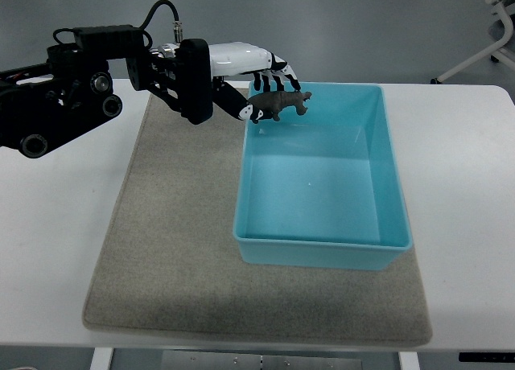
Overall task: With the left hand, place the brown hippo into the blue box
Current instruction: 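Lift the hippo with the left hand and carry it over the blue box, then open the left hand fingers to drop the hippo into the box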
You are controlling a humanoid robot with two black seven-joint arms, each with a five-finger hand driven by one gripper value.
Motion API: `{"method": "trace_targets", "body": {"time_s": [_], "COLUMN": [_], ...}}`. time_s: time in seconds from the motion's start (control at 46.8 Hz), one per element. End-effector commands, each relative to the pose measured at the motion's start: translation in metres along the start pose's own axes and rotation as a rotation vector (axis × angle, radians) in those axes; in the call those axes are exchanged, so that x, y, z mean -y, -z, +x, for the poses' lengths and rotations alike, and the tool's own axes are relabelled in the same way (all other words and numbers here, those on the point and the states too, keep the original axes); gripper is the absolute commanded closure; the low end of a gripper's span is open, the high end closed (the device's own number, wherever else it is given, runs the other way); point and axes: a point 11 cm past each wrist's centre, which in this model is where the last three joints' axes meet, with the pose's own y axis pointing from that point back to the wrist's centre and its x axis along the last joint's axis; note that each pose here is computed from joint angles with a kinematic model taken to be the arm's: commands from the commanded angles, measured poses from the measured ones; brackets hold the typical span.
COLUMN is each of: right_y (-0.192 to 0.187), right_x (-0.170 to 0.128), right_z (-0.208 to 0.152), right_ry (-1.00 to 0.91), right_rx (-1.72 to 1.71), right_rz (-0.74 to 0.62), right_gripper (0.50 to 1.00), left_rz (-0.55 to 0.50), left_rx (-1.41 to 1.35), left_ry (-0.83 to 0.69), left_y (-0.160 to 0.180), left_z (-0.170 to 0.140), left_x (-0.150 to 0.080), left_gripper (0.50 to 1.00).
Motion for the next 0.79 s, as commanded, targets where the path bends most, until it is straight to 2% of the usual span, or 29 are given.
{"method": "trace_targets", "body": {"time_s": [0.0,0.107,0.385,0.492,0.706,0.77], "right_y": [0.000,0.000,0.000,0.000,0.000,0.000], "right_x": [0.000,0.000,0.000,0.000,0.000,0.000], "right_z": [0.000,0.000,0.000,0.000,0.000,0.000], "right_ry": [0.000,0.000,0.000,0.000,0.000,0.000], "right_rx": [0.001,0.001,0.000,0.000,0.001,0.000], "right_rz": [0.000,0.000,0.000,0.000,0.000,0.000], "right_gripper": [0.564,0.564,0.564,0.564,0.564,0.564], "left_rz": [-0.019,-0.041,-0.051,-0.066,-0.073,-0.072], "left_rx": [-0.014,-0.036,-0.050,-0.072,-0.079,-0.081], "left_ry": [0.015,0.033,0.062,0.087,0.089,0.090], "left_y": [-0.005,-0.012,-0.015,-0.020,-0.022,-0.022], "left_z": [-0.010,-0.024,-0.037,-0.053,-0.056,-0.058], "left_x": [0.008,0.016,0.023,0.029,0.032,0.032], "left_gripper": [1.000,1.000,1.000,1.000,1.000,0.913]}}
